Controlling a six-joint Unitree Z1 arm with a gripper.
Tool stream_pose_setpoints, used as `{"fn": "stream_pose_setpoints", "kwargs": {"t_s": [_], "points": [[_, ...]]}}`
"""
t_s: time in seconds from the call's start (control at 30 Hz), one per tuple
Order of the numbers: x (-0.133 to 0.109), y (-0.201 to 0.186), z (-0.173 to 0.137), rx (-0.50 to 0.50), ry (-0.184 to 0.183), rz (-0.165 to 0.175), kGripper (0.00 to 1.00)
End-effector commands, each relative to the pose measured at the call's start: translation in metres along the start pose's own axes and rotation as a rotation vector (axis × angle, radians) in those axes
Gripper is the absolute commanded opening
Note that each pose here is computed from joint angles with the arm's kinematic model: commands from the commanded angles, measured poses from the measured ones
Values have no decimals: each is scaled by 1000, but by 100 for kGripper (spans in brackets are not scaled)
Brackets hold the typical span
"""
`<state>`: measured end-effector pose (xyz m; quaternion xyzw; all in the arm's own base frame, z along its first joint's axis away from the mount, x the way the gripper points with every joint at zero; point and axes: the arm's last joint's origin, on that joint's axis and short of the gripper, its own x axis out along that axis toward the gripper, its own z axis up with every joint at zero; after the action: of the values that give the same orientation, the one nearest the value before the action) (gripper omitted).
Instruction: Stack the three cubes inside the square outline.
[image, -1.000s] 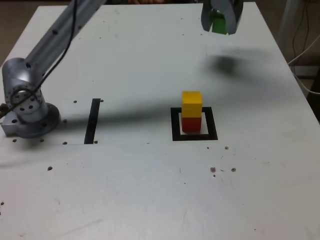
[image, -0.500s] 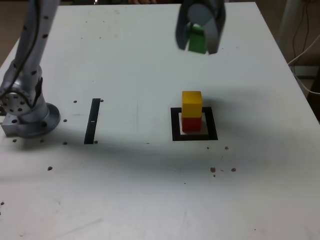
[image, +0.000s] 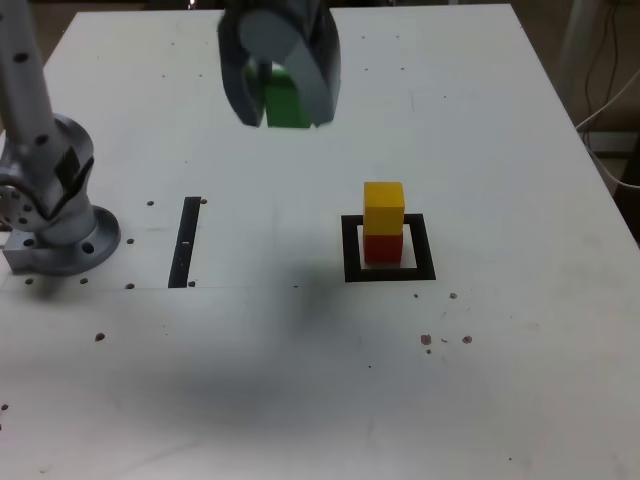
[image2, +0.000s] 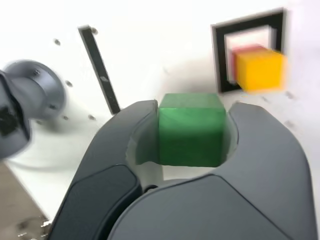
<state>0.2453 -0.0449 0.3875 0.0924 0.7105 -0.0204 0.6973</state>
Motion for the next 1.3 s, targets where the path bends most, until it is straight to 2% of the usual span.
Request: {"fn": "stream_pose_setpoints", "kwargs": {"t_s": [0.0, 0.13, 0.23, 0.57, 0.77, 1.27], "points": [[5, -6, 9, -8, 12, -12, 14], [8, -14, 25, -28, -16, -27, 14], [15, -18, 38, -45, -18, -32, 14], [34, -25, 77, -87, 6, -30, 14], [49, -29, 100, -107, 36, -23, 14], [70, -25, 110, -114, 85, 22, 16]]}}
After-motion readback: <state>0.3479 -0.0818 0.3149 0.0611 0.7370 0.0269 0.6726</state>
